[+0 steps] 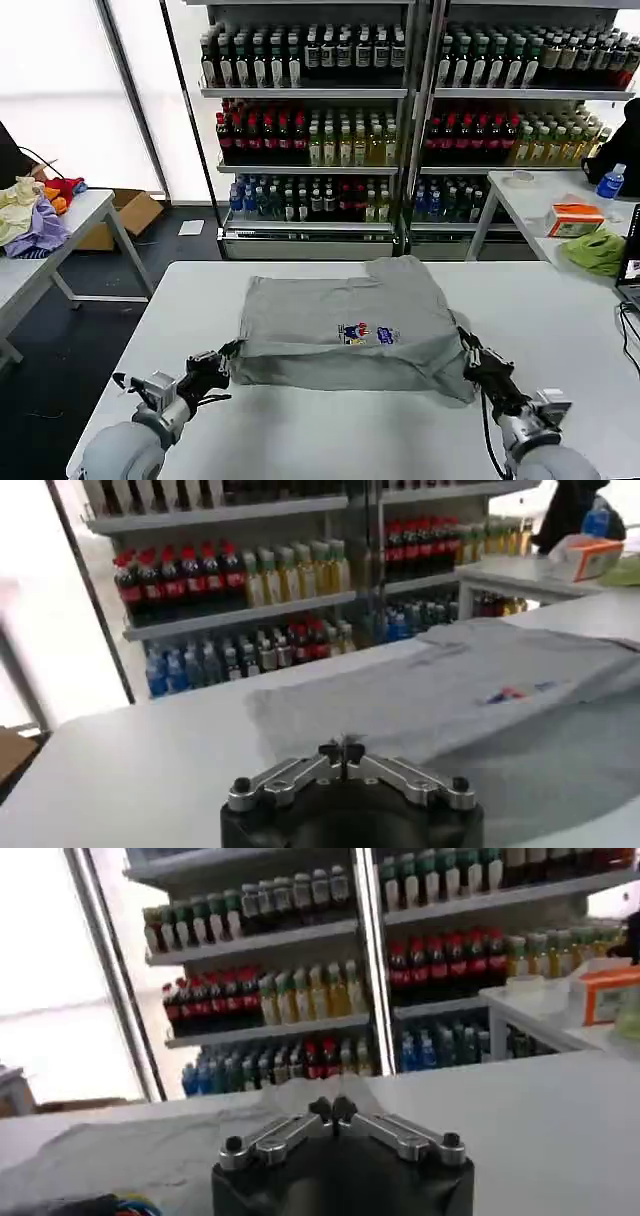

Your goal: Fold and organize the clothes.

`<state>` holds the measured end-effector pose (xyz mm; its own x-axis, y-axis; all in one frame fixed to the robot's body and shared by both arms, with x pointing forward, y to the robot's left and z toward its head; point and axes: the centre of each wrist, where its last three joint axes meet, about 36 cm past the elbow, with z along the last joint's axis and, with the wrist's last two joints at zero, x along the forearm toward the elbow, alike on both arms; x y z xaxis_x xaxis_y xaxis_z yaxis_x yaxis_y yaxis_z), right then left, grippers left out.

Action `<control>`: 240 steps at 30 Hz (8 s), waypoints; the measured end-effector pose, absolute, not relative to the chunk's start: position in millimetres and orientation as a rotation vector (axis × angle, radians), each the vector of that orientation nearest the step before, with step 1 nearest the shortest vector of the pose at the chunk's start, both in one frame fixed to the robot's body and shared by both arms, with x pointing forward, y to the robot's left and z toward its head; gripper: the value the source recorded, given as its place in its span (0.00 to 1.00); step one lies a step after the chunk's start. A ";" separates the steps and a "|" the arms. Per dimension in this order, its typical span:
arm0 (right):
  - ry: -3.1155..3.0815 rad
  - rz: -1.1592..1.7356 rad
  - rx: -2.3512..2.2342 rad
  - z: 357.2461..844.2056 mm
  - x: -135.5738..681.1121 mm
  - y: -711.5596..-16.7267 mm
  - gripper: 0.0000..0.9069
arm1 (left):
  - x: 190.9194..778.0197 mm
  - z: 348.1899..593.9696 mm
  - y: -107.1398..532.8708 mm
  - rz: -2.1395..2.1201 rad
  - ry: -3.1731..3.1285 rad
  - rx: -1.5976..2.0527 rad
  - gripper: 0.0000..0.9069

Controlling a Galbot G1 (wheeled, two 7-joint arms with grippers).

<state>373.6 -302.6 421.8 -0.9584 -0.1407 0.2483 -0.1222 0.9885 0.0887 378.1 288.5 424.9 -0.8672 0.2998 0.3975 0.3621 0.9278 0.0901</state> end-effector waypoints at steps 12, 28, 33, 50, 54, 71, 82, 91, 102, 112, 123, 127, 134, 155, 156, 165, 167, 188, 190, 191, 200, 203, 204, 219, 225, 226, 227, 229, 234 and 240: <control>-2.846 -0.033 0.152 426.7 374.3 -311.2 1.00 | 394.0 416.0 305.8 -0.276 -2.706 -0.387 1.00; -2.663 0.004 -0.010 399.1 328.9 -296.5 0.00 | 354.0 393.3 275.3 -0.179 -2.656 -0.386 0.54; -2.634 0.010 -0.006 390.2 326.2 -290.6 0.00 | 356.0 386.0 269.8 -0.147 -2.652 -0.375 0.04; -2.615 0.020 -0.012 383.0 320.6 -292.2 0.00 | 345.6 363.4 263.6 -0.053 -2.644 -0.343 0.02; -2.618 0.016 0.005 386.6 315.6 -294.3 0.00 | 341.9 360.5 262.4 -0.017 -2.651 -0.328 0.02; -2.613 0.040 0.095 414.3 258.1 -288.6 0.00 | 291.6 371.1 264.2 0.023 -2.663 -0.254 0.01; -2.581 0.102 0.132 430.3 219.1 -276.5 1.00 | 233.6 396.4 275.0 -0.028 -2.623 -0.171 1.00; -2.630 0.131 0.153 450.6 212.1 -278.2 1.00 | 217.3 425.0 283.7 -0.110 -2.616 -0.143 1.00; -2.777 0.141 0.284 481.1 275.1 -311.6 1.00 | 235.4 456.2 305.1 -0.165 -2.676 -0.182 1.00; -2.796 0.103 0.406 468.3 403.2 -330.0 1.00 | 309.5 440.8 332.9 -0.187 -2.683 -0.379 1.00; -2.681 0.044 0.427 434.7 519.8 -333.6 1.00 | 409.1 412.5 348.4 -0.193 -2.647 -0.500 1.00; -2.645 0.021 0.414 427.0 549.6 -330.2 1.00 | 440.9 404.6 350.4 -0.198 -2.634 -0.511 1.00; -2.602 -0.002 0.408 422.4 584.7 -323.0 1.00 | 487.4 398.1 349.3 -0.192 -2.611 -0.522 1.00; -2.504 -0.074 0.438 394.6 611.0 -295.3 0.00 | 519.1 382.0 345.5 -0.094 -2.547 -0.522 0.00; -2.501 -0.079 0.442 393.6 611.3 -293.9 0.00 | 517.8 381.6 345.4 -0.087 -2.545 -0.522 0.00; -2.486 -0.109 0.457 389.6 612.4 -287.3 0.00 | 509.1 375.1 342.2 -0.027 -2.534 -0.561 0.01; -2.482 -0.113 0.460 388.8 611.5 -286.7 0.00 | 509.0 374.9 342.4 -0.020 -2.531 -0.571 0.01; -2.546 -0.260 0.464 414.9 594.7 -292.0 0.00 | 512.6 394.0 340.8 0.015 -2.590 -0.603 0.01; -2.565 -0.274 0.469 422.7 589.7 -294.8 0.00 | 510.9 400.1 341.0 0.015 -2.607 -0.607 0.00; -2.575 -0.281 0.471 426.5 586.8 -296.5 0.00 | 509.9 403.4 341.0 0.015 -2.619 -0.607 0.00; -2.681 -0.346 0.473 465.1 540.1 -324.8 0.00 | 486.3 426.5 339.5 0.022 -2.687 -0.634 0.01; -2.702 -0.358 0.462 471.8 517.2 -334.8 0.00 | 472.1 433.5 337.8 0.014 -2.702 -0.641 0.01; -2.707 -0.362 0.457 473.5 509.3 -337.9 0.00 | 466.9 435.4 337.0 0.011 -2.705 -0.643 0.01; -2.702 -0.375 0.403 476.2 387.4 -336.9 0.00 | 383.6 454.3 338.5 -0.089 -2.676 -0.618 0.01; -2.644 -0.370 0.372 461.0 349.3 -325.5 0.00 | 352.3 454.4 342.3 -0.143 -2.641 -0.594 0.08; -2.632 -0.369 0.361 457.7 343.6 -323.9 0.00 | 347.2 453.8 341.8 -0.151 -2.634 -0.595 0.30; -2.626 -0.366 0.350 455.8 339.5 -323.0 0.00 | 341.8 452.8 340.7 -0.160 -2.626 -0.593 0.80; -2.618 -0.350 0.324 453.2 332.5 -322.6 1.00 | 330.6 450.1 338.1 -0.180 -2.608 -0.589 1.00; -2.602 -0.290 0.279 449.2 318.1 -324.3 1.00 | 303.3 441.5 328.9 -0.221 -2.557 -0.573 1.00; -2.625 -0.264 0.237 452.1 311.1 -332.7 1.00 | 285.4 440.5 325.7 -0.255 -2.534 -0.509 1.00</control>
<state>311.1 -332.7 452.1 -0.8661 -0.2139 0.4517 -0.1198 0.9663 0.2279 285.4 325.7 440.5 -0.7840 0.3043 0.5411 0.4059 0.9107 0.0760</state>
